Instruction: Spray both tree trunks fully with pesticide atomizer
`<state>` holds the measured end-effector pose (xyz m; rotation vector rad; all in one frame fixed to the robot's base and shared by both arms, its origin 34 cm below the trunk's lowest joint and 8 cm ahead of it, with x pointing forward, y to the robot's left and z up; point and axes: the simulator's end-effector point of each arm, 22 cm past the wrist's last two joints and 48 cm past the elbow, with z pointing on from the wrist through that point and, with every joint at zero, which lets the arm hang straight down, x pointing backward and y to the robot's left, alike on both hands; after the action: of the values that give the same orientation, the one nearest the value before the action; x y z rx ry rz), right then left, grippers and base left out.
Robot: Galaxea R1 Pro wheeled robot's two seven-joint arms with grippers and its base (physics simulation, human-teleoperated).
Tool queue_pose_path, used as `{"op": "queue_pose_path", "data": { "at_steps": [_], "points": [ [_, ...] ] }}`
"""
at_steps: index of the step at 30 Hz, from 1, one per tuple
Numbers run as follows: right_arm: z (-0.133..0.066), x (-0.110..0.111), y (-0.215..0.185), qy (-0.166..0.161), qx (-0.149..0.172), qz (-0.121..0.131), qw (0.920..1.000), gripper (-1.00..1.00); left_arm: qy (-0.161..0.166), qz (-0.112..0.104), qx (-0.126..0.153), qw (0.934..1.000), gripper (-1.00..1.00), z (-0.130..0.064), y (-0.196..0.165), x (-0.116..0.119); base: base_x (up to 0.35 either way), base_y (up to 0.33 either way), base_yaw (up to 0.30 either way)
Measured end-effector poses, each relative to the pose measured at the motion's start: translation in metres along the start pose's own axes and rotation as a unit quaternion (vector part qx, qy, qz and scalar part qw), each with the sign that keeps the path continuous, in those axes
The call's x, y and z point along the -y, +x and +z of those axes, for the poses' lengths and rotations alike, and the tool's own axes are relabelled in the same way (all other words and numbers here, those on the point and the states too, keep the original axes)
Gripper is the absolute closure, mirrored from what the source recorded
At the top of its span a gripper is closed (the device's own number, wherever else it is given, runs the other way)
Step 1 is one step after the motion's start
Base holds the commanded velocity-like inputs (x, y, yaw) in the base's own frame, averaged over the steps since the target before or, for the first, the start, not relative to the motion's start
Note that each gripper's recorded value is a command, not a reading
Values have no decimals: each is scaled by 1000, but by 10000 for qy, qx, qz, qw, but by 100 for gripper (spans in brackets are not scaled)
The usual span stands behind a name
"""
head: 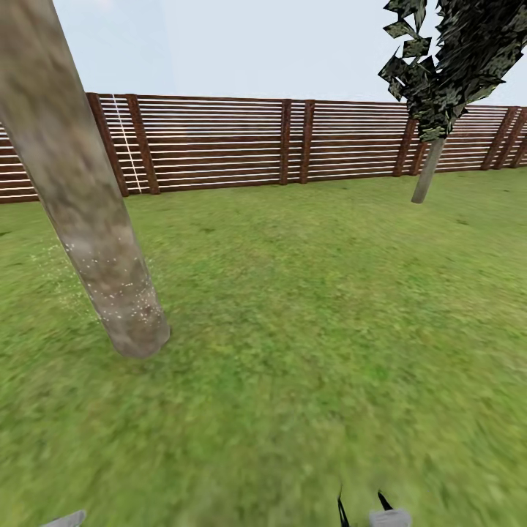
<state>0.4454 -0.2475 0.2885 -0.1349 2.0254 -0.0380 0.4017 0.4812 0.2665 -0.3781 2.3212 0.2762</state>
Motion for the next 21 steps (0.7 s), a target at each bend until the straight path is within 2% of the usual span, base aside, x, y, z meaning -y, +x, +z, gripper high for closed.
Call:
{"op": "queue_pose_path", "data": {
  "at_steps": [9, 21],
  "points": [
    [-8, -8, 13, -63, -181, 66, 9998, -100, -20, 2, 10, 10000, 100, 0, 0, -2, 0, 0, 0],
    [-9, -8, 14, -62, -195, 68, 9998, -100, -37, 18, -38, 10000, 100, -4, 7, -4, 0, 0, 0]
  ]
}}
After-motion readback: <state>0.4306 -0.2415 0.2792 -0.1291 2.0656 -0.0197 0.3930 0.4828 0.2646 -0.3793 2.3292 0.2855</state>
